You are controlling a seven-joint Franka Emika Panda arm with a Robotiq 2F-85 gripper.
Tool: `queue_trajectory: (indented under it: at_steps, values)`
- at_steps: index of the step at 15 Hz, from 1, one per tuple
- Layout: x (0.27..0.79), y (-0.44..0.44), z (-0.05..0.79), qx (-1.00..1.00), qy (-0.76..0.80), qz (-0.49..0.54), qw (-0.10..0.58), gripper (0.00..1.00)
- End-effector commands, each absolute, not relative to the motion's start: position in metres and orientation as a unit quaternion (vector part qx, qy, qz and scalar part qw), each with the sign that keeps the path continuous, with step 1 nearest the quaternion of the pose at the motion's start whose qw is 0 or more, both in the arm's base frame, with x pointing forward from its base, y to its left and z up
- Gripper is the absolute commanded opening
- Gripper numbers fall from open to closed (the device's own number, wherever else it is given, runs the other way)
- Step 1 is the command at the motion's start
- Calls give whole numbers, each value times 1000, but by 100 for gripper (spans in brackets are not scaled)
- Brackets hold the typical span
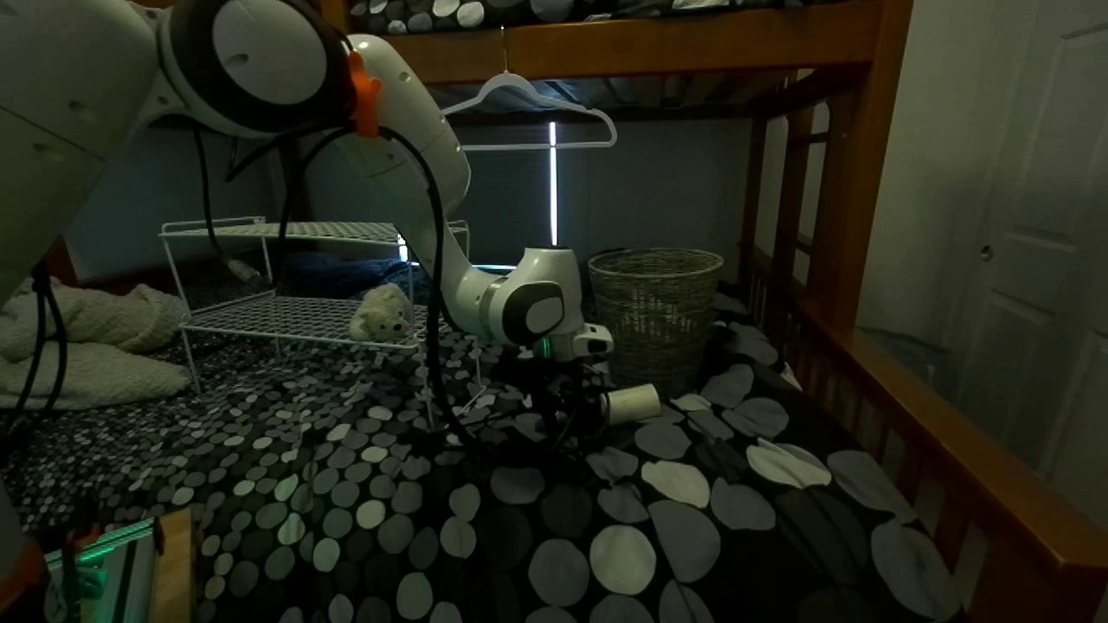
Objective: Place the clothes hanger on the wire rack
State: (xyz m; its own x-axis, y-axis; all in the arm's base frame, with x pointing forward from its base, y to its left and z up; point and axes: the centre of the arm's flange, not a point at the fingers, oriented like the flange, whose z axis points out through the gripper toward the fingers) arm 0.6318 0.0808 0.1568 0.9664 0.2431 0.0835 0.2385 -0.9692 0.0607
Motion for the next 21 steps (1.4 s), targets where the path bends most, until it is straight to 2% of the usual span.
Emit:
queue_trajectory:
  at_steps: [1, 4, 8, 9, 21]
  values:
    - [637, 83, 145, 991, 119, 50, 25, 42]
    - [639, 84, 145, 991, 122, 52, 26, 20]
    - [640, 89, 147, 990, 127, 52, 27, 0]
    - [639, 89, 148, 990, 129, 52, 28, 4]
    - [603, 87, 151, 982, 177, -61, 34, 4]
